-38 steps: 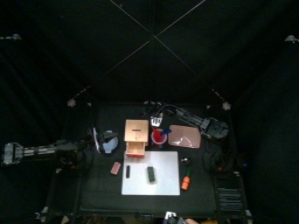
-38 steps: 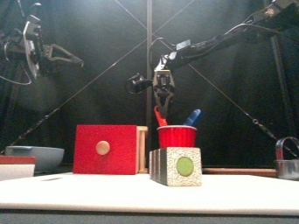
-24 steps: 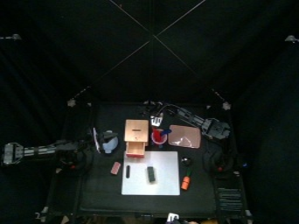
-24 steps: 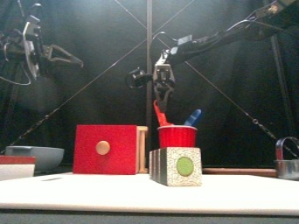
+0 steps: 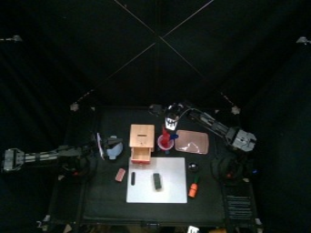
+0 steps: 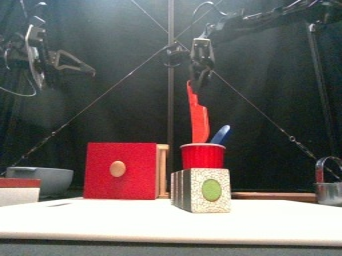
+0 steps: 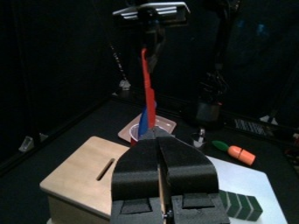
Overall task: Place sushi on board then cut the sushi with the knife then place the pieces on the plate
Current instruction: Grasp knife edge with left hand
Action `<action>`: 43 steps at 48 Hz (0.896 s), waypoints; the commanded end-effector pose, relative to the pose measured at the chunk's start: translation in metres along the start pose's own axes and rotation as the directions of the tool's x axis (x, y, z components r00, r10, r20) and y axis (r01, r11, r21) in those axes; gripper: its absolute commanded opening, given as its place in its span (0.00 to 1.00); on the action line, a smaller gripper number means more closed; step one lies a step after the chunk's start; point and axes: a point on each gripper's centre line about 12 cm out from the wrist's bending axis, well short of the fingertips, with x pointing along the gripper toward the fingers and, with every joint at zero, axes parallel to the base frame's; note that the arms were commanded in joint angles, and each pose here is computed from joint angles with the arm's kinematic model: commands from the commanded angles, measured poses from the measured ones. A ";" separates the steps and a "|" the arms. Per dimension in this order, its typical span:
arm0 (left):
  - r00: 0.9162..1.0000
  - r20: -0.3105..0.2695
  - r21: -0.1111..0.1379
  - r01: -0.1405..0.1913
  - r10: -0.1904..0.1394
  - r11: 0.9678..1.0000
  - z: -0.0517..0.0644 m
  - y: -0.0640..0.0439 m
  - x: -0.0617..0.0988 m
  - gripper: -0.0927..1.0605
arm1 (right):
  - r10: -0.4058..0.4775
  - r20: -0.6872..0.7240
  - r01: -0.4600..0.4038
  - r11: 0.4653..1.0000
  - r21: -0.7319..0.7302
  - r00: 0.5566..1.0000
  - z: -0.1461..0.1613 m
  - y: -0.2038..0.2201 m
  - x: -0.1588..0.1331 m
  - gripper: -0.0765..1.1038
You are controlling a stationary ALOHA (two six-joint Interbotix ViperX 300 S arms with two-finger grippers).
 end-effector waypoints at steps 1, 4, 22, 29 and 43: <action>0.999 0.042 0.029 0.025 -0.026 0.999 0.015 -0.005 0.005 0.21 | -0.043 0.124 0.046 0.999 -0.025 0.991 -0.006 0.014 -0.046 0.36; 0.999 0.037 0.031 0.027 -0.028 0.999 0.015 -0.005 0.007 0.24 | -0.050 0.156 0.056 0.998 -0.031 0.986 -0.010 0.017 -0.053 0.36; 0.995 -0.065 0.040 0.072 -0.069 0.997 -0.003 -0.019 0.045 0.60 | -0.064 0.288 0.082 0.996 -0.048 0.956 -0.033 0.043 -0.058 0.36; 0.996 -0.044 0.039 0.075 -0.074 0.996 -0.009 -0.021 0.054 0.74 | -0.041 0.374 0.072 0.995 -0.071 0.927 -0.041 0.061 -0.054 0.36; 0.992 -0.032 0.031 0.119 -0.118 0.992 -0.015 -0.034 0.061 0.79 | 0.037 0.534 0.019 0.995 -0.101 0.845 -0.055 0.099 -0.025 0.36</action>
